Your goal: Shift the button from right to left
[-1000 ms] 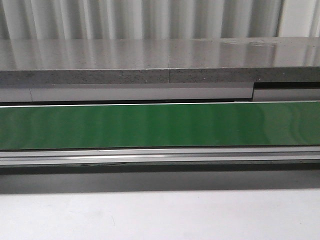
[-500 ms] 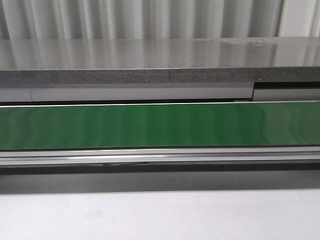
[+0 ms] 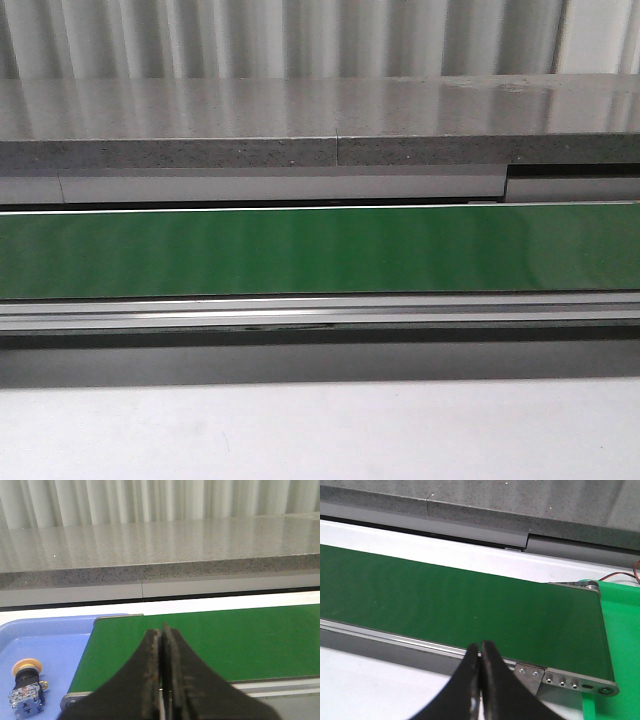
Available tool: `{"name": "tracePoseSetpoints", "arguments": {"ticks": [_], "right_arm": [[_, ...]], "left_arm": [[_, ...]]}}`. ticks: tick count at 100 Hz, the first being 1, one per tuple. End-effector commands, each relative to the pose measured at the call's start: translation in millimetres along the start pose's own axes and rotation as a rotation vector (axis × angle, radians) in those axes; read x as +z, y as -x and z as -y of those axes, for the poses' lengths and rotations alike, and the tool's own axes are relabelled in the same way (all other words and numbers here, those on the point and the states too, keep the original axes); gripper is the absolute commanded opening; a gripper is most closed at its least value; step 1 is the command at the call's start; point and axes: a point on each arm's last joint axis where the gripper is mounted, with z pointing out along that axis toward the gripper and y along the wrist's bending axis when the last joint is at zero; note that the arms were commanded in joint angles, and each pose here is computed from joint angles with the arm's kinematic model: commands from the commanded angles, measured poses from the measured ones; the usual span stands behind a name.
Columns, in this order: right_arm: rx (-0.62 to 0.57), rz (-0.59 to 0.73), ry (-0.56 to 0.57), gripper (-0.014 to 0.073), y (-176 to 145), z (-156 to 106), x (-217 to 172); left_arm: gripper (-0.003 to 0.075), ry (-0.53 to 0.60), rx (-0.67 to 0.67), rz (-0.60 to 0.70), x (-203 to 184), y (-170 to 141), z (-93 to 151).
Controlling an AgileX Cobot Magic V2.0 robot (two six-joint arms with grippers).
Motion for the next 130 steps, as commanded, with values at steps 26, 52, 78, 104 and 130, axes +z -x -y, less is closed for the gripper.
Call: {"name": "tracePoseSetpoints", "arguments": {"ticks": [26, 52, 78, 104, 130], "right_arm": [[-0.004, 0.140, -0.054, -0.0066, 10.5, 4.7, 1.0], [0.072, 0.365, -0.182, -0.0066, -13.8, 15.2, 8.8], [0.095, 0.407, -0.182, -0.0066, -59.6, 11.1, 6.9], [0.103, 0.345, -0.188, -0.0066, -73.9, 9.5, 1.4], [0.107, 0.311, -0.189, -0.0066, -76.8, 9.6, 2.5]], "left_arm": [[-0.0020, 0.003, -0.007, 0.093, -1.7, 0.9, 0.2], [-0.0020, 0.003, -0.007, 0.093, -1.7, 0.9, 0.2], [-0.0020, 0.003, -0.007, 0.093, -1.7, 0.9, 0.2], [-0.0020, 0.003, -0.007, 0.095, -1.8, 1.1, 0.2], [-0.0020, 0.003, -0.007, 0.095, -1.8, 1.1, 0.2]]}}
